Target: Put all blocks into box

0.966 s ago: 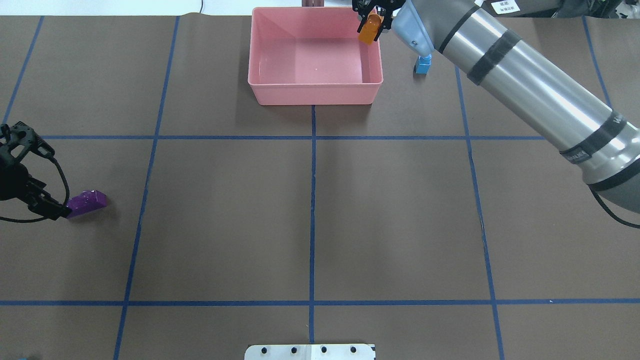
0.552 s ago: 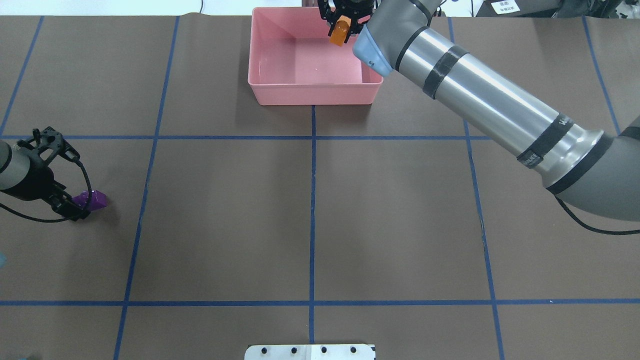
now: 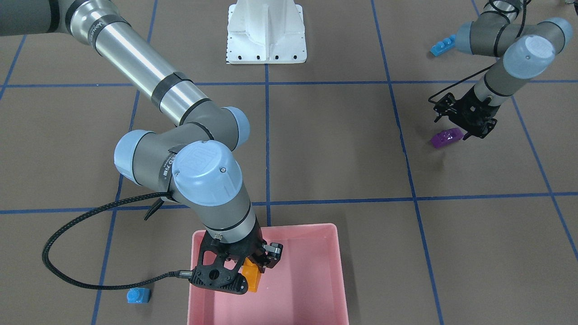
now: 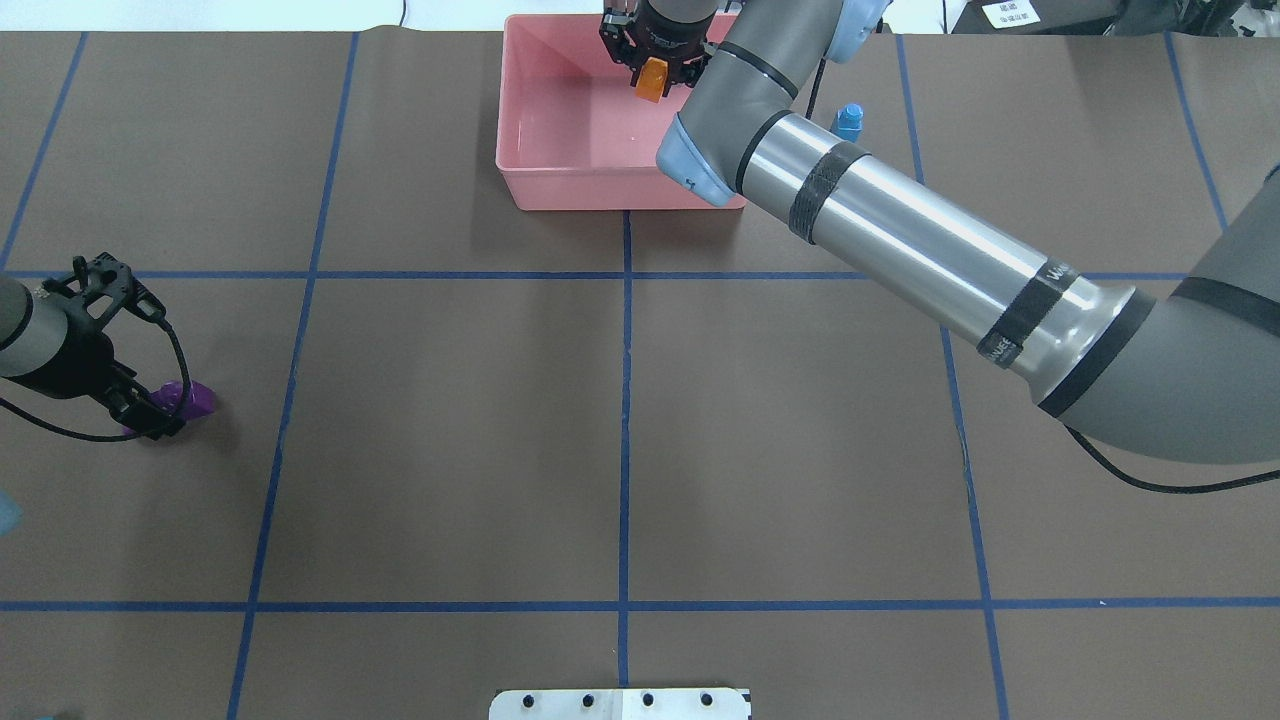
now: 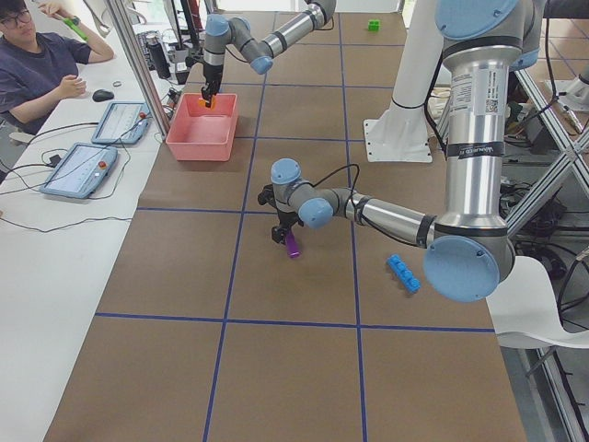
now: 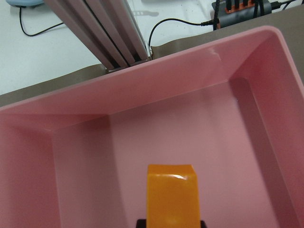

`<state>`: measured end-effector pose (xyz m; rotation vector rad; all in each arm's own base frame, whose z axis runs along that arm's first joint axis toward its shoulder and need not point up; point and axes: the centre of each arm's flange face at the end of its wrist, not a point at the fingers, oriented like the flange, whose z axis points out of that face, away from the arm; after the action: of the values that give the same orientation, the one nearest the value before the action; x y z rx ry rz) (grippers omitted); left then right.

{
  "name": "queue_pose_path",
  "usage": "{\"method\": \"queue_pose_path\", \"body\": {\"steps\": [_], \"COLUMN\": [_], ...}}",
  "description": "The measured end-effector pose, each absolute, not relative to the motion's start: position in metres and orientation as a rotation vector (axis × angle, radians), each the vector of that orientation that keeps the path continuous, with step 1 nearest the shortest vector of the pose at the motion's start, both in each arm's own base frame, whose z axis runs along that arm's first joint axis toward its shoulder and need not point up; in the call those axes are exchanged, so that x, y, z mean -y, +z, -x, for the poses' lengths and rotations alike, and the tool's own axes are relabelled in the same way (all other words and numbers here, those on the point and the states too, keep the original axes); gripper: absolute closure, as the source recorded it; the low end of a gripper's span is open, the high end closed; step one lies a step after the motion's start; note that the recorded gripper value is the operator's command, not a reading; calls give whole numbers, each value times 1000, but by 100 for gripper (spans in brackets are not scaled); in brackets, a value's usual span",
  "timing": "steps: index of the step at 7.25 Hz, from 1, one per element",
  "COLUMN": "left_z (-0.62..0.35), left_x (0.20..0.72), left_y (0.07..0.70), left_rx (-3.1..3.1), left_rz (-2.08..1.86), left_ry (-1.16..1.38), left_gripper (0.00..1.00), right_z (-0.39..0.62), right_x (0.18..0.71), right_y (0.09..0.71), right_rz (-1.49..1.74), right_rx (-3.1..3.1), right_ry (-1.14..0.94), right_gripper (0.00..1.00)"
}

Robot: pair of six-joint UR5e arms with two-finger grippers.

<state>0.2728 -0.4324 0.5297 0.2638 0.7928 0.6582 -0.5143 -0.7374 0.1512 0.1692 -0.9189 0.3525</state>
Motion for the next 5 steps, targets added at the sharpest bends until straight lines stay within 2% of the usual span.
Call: {"method": "queue_pose_path", "body": {"steps": [1,4,5], "left_z": [-275,-289,-290], "left_x": [435,451,453], "left_y": [530,537,540], "left_rx": [-793,-788,-785], "left_rz": [-264,-251,-246], "left_ry": [658,654,653], "left_gripper": [1,2,27], "right_z": [515,514,510], "right_x": [739,740,742], "right_y": [152,143,139], "right_rz": [-184,-193,-195], "right_rx": [909,913,917], "right_ry": [361,373,377], "right_gripper": [2,1,1]}}
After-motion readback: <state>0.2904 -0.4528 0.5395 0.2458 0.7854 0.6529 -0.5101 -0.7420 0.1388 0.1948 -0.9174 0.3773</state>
